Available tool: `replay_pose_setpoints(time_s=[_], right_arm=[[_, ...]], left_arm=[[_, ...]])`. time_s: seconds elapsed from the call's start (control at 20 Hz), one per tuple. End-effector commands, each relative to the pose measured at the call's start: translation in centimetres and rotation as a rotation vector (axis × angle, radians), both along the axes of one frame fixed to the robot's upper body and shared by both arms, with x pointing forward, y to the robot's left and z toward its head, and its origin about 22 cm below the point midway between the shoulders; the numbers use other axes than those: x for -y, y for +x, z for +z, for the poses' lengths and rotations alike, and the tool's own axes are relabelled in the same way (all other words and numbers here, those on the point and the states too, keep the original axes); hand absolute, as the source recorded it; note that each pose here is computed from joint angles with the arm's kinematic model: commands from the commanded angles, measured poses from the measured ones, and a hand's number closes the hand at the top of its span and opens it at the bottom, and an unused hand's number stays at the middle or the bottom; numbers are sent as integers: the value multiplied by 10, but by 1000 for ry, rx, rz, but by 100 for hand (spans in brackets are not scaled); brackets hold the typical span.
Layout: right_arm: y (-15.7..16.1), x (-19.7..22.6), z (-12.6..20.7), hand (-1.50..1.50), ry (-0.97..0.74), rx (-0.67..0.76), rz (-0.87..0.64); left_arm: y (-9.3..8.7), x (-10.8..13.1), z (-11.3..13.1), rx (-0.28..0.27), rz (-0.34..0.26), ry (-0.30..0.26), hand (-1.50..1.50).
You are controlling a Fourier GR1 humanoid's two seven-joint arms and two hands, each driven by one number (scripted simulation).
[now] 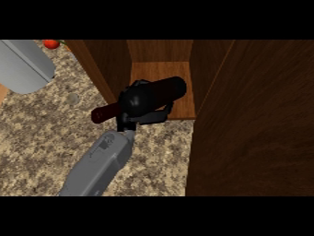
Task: Pick up the wine, place it into the cabinet and close the cabinet
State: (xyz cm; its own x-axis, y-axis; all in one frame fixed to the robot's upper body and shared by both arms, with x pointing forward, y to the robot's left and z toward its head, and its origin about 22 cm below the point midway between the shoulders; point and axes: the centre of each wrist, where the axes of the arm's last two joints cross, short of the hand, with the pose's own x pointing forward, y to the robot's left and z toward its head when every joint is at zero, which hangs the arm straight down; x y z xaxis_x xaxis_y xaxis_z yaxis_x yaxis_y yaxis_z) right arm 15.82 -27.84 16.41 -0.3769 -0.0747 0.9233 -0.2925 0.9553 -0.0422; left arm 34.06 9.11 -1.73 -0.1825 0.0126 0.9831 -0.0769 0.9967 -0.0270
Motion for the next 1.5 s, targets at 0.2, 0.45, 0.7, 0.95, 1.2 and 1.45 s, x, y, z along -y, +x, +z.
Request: replay_pose_setpoints(time_s=[0.2, 0.45, 0.7, 0.95, 1.2, 1.45], right_arm=[[5, 5, 11, -150, 7, 21, 32], [-6, 4, 3, -150, 20, 42, 58], [-9, 24, 1, -150, 19, 21, 54], [3, 8, 0, -150, 14, 54, 70], [10, 6, -3, -150, 12, 41, 67], [18, -9, 1, -150, 8, 46, 102]], left_arm=[[23, 19, 15, -2, -18, -27, 150], [48, 5, 16, -37, 9, -44, 150], [49, 11, 18, -64, 7, -21, 150], [68, 4, 26, -72, 44, 125, 150], [61, -2, 12, -107, 58, 100, 150], [51, -13, -9, -130, 83, 120, 150]])
